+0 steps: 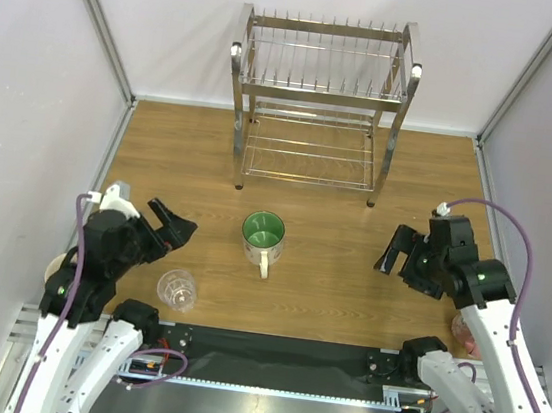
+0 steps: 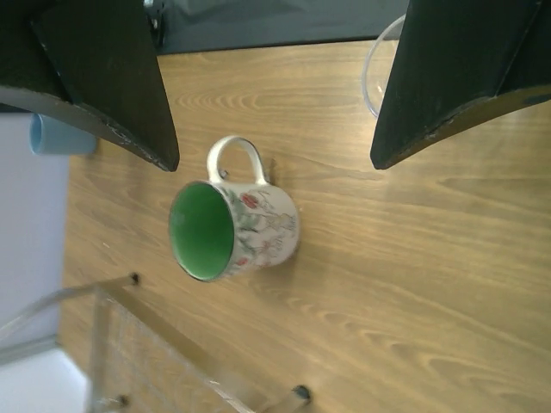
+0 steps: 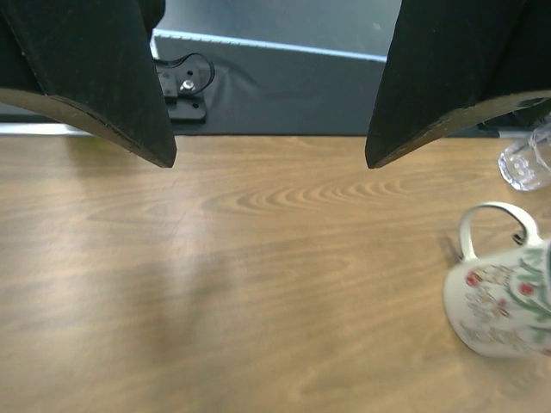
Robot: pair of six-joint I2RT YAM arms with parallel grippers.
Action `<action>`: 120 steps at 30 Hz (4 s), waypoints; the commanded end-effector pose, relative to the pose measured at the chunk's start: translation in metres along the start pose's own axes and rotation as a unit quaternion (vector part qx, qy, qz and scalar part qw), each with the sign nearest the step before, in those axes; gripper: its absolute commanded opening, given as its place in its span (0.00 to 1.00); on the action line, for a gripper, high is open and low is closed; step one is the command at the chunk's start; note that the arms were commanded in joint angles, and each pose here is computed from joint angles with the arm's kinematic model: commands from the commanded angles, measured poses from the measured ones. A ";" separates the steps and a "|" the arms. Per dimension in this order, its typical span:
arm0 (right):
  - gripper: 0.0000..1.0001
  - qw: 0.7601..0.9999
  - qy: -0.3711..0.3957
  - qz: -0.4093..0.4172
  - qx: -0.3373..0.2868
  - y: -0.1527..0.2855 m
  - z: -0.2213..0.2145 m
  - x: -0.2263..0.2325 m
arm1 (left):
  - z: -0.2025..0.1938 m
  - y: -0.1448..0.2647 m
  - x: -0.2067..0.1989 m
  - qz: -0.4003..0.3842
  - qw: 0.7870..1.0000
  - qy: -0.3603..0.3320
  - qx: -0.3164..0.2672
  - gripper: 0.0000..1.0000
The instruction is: Load the cups into the dish rack
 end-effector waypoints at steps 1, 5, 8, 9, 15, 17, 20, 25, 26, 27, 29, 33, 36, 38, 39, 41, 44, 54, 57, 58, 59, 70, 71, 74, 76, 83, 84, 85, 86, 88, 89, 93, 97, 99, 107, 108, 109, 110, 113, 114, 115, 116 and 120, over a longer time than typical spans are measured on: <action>1.00 0.999 0.028 -0.017 -0.030 0.011 0.017 0.001 | 0.013 0.026 -0.022 -0.077 0.995 -0.037 -0.044 1.00; 1.00 0.998 0.051 -0.019 -0.029 0.020 0.023 0.005 | 0.015 0.052 -0.042 -0.166 0.980 -0.029 -0.103 1.00; 1.00 0.998 0.055 0.000 -0.022 0.024 0.022 0.012 | -0.005 0.037 -0.029 -0.141 0.988 0.026 -0.066 1.00; 1.00 0.998 0.059 0.024 -0.006 0.019 0.015 0.017 | -0.012 0.031 -0.027 -0.137 0.988 0.049 -0.051 1.00; 1.00 0.994 0.057 0.089 0.017 0.015 0.000 0.027 | -0.010 0.026 -0.022 -0.117 0.992 0.023 -0.048 1.00; 1.00 0.995 0.047 0.083 0.029 0.006 -0.003 0.026 | -0.002 0.033 -0.022 -0.108 0.992 -0.004 -0.057 1.00; 1.00 0.995 0.041 0.078 0.051 0.004 -0.005 0.028 | -0.005 0.029 -0.017 -0.080 0.996 -0.046 -0.013 1.00; 1.00 0.996 0.061 0.049 0.041 -0.001 0.007 0.026 | -0.002 0.012 -0.022 -0.076 0.994 -0.074 0.025 0.88; 1.00 0.996 0.064 0.046 0.042 0.000 0.011 0.028 | -0.001 0.008 -0.023 -0.077 0.994 -0.076 0.030 0.88; 1.00 0.996 0.064 0.034 0.054 -0.004 0.010 0.027 | 0.001 0.003 -0.027 -0.083 0.993 -0.080 0.030 0.88; 1.00 0.996 0.064 0.028 0.063 -0.007 0.009 0.027 | 0.004 -0.008 -0.033 -0.084 0.992 -0.085 0.044 0.88; 1.00 0.995 0.073 0.035 0.064 -0.006 0.011 0.030 | 0.014 -0.025 -0.060 -0.068 0.987 -0.139 0.037 0.90; 0.99 0.992 0.081 0.059 0.071 0.001 0.012 0.040 | 0.007 -0.040 -0.079 -0.040 0.978 -0.193 0.075 0.91; 1.00 0.992 0.078 0.067 0.071 0.005 0.014 0.045 | 0.014 -0.044 -0.090 -0.023 0.974 -0.213 0.072 0.88; 1.00 0.992 0.078 0.069 0.071 0.006 0.014 0.046 | 0.000 -0.053 -0.099 -0.021 0.967 -0.234 0.098 0.86; 1.00 0.992 0.075 0.070 0.071 0.007 0.014 0.047 | -0.005 -0.056 -0.120 -0.035 0.961 -0.255 0.100 0.86; 1.00 0.993 0.071 0.067 0.071 0.006 0.011 0.044 | -0.011 -0.071 -0.139 -0.038 0.958 -0.262 0.114 0.84; 0.99 0.994 0.051 0.073 0.066 0.011 0.005 0.041 | -0.020 -0.104 -0.140 0.075 0.955 -0.236 0.166 0.79; 0.98 0.994 0.049 0.072 0.067 0.012 0.006 0.042 | -0.028 -0.108 -0.135 0.094 0.951 -0.231 0.182 0.79; 0.98 0.994 0.048 0.071 0.067 0.012 0.006 0.042 | -0.030 -0.109 -0.133 0.097 0.951 -0.229 0.185 0.79; 0.98 0.994 0.046 0.072 0.067 0.012 0.006 0.042 | -0.032 -0.110 -0.133 0.098 0.951 -0.225 0.189 0.79; 0.98 0.993 0.041 0.078 0.072 0.011 0.005 0.045 | -0.060 -0.128 -0.100 0.120 0.948 -0.168 0.243 0.75; 0.98 0.993 0.040 0.078 0.073 0.011 0.004 0.045 | -0.062 -0.131 -0.098 0.126 0.947 -0.165 0.247 0.75; 0.98 0.994 0.039 0.077 0.067 0.010 0.005 0.044 | -0.060 -0.135 -0.095 0.137 0.947 -0.165 0.239 0.73; 0.98 0.994 0.037 0.077 0.066 0.008 0.005 0.043 | -0.060 -0.136 -0.094 0.141 0.946 -0.167 0.240 0.74; 0.98 0.994 0.026 0.078 0.066 0.006 -0.001 0.039 | -0.077 -0.143 -0.081 0.162 0.933 -0.177 0.269 0.71; 0.98 0.994 0.025 0.081 0.064 0.006 -0.001 0.039 | -0.080 -0.145 -0.079 0.164 0.932 -0.178 0.272 0.70; 0.98 0.994 0.023 0.083 0.066 0.005 -0.004 0.037 | -0.082 -0.146 -0.077 0.168 0.930 -0.178 0.274 0.70; 0.98 0.994 0.022 0.087 0.063 0.004 -0.003 0.037 | -0.084 -0.148 -0.074 0.168 0.929 -0.180 0.277 0.70; 0.98 0.993 0.015 0.092 0.066 0.003 -0.007 0.038 | -0.091 -0.152 -0.071 0.171 0.924 -0.184 0.288 0.65; 0.98 0.993 0.011 0.094 0.067 0.002 -0.007 0.038 | -0.092 -0.154 -0.070 0.170 0.923 -0.187 0.290 0.63; 0.98 0.993 0.004 0.099 0.069 0.003 -0.007 0.041 | -0.097 -0.162 -0.068 0.167 0.921 -0.196 0.292 0.44; 1.00 0.990 0.010 0.120 0.074 0.005 -0.007 0.049 | -0.097 -0.167 -0.071 0.161 0.923 -0.198 0.290 0.28; 1.00 0.986 0.012 0.143 0.082 0.007 -0.010 0.056 | -0.094 -0.167 -0.077 0.149 0.925 -0.196 0.288 0.10; 1.00 0.956 -0.002 0.275 0.104 0.032 -0.016 0.094 | -0.063 -0.152 -0.117 0.062 0.951 -0.173 0.249 0.00; 1.00 0.951 -0.003 0.291 0.102 0.035 -0.016 0.098 | -0.059 -0.148 -0.124 0.044 0.954 -0.170 0.241 0.00; 1.00 0.943 0.004 0.319 0.096 0.040 -0.016 0.104 | -0.050 -0.135 -0.133 0.011 0.960 -0.162 0.228 0.00; 1.00 0.940 0.001 0.328 0.095 0.044 -0.016 0.106 | -0.042 -0.132 -0.143 -0.013 0.966 -0.152 0.210 0.00; 0.98 0.928 0.001 0.355 0.110 0.052 -0.019 0.113 | -0.019 -0.102 -0.172 -0.108 0.970 -0.127 0.175 0.00; 0.95 0.920 0.001 0.371 0.126 0.059 -0.022 0.118 | -0.015 -0.092 -0.184 -0.146 0.967 -0.120 0.173 0.00; 0.92 0.913 0.006 0.390 0.122 0.066 -0.020 0.124 | -0.015 -0.079 -0.196 -0.190 0.959 -0.107 0.183 0.00; 0.91 0.905 0.012 0.409 0.115 0.077 -0.019 0.128 | 0.000 -0.062 -0.211 -0.236 0.955 -0.091 0.158 0.00; 0.90 0.862 0.033 0.492 0.117 0.122 -0.021 0.146 | 0.030 -0.014 -0.245 -0.364 0.925 -0.034 0.099 0.01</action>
Point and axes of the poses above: each gripper's point midway between its finger pads, its own y axis back along the fingers, its own x axis along the line the jaws close on, z = x × y, the point moved 2 cm from there along y, back along the fingers, and after that the axes turned 13 degrees about -y, right-handed, at the moved point
